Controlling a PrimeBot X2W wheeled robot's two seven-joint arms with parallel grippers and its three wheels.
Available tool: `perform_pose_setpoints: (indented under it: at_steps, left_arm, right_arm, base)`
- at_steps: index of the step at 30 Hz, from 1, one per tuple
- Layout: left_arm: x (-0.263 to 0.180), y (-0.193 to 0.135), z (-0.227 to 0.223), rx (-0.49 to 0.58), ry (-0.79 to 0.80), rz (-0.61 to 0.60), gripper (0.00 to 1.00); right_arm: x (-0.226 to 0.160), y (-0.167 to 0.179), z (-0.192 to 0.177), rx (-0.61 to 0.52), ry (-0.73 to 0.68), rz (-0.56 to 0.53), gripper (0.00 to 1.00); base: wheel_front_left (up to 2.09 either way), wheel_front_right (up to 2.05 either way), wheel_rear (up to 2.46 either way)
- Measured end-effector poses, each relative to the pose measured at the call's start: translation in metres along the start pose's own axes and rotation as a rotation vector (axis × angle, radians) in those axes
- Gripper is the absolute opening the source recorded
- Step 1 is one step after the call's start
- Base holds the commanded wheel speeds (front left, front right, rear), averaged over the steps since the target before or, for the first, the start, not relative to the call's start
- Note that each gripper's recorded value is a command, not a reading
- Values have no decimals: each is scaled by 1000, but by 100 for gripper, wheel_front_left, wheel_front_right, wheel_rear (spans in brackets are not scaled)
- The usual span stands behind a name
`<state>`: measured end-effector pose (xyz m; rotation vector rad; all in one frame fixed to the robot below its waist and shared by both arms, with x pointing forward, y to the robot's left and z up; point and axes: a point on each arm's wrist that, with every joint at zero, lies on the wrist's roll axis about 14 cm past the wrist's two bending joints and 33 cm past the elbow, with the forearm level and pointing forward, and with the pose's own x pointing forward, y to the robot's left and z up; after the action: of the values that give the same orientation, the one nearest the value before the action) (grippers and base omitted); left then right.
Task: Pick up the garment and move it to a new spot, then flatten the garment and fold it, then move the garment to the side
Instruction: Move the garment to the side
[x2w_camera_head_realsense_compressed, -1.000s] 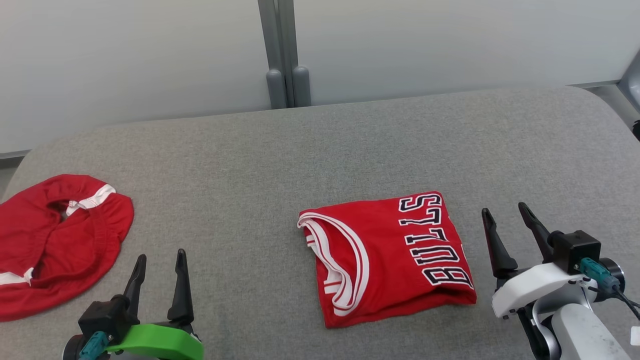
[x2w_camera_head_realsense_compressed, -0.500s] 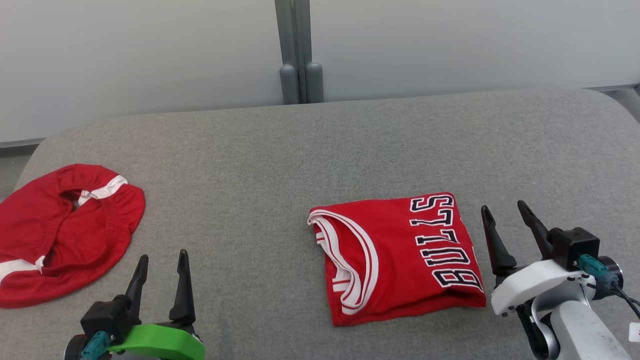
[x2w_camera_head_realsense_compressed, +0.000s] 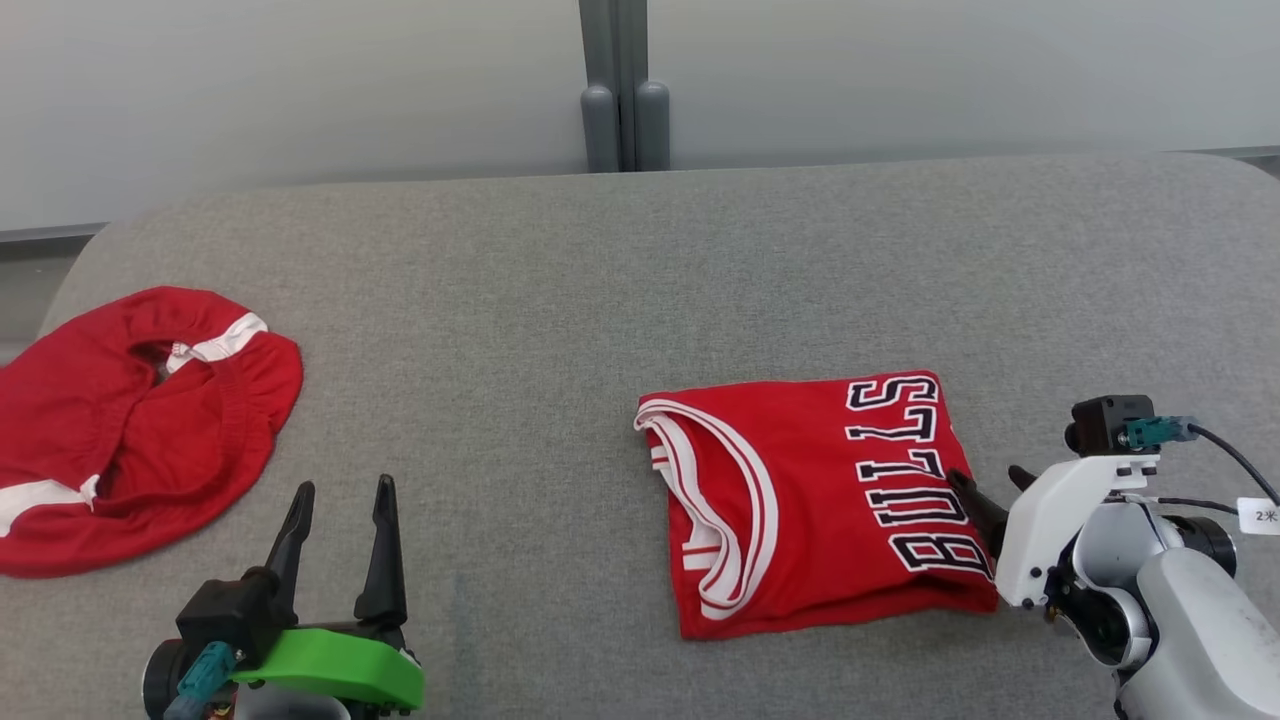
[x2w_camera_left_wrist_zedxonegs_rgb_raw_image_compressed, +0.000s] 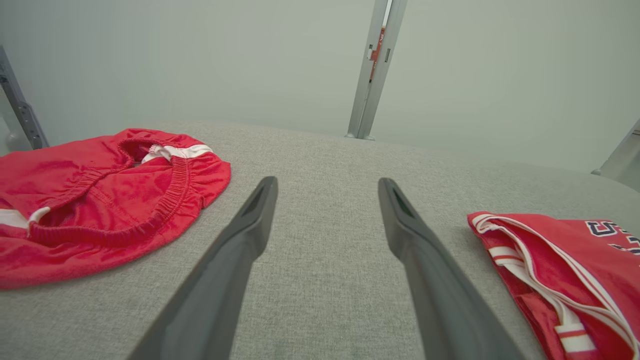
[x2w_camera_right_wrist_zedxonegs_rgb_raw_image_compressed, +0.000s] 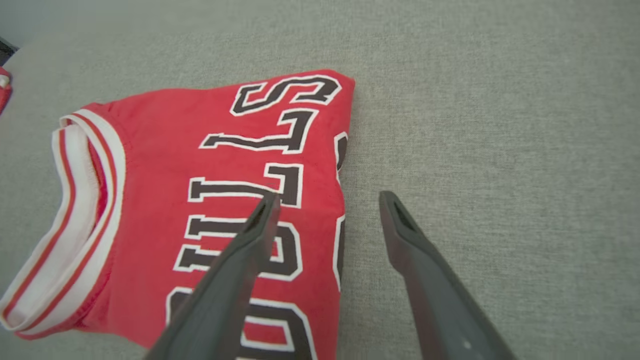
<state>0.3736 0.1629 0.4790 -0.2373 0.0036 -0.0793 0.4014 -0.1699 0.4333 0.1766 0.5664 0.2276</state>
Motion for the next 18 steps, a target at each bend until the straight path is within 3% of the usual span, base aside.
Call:
perform_pose_setpoints:
  at_steps: [13,14,15,16,18]
  left_arm:
    - [-3,19,-9,6,31,57,100]
    - [-3,20,-10,6,33,59,100]
    - [-2,21,-11,7,35,61,100]
    - [-2,21,-11,7,36,63,100]
    - [-2,23,-13,5,41,69,100]
  right_arm:
    - [30,3,-52,29,271,6,100]
    - [31,1,-56,11,298,3,78]
    - [32,-1,-58,-10,319,1,43]
    - [34,-3,-59,-33,330,-3,0]
    - [36,-11,-56,-84,335,-20,0]
  base:
    - [0,0,0]
    - [0,0,0]
    - [0,0,0]
    - [0,0,0]
    - [0,0,0]
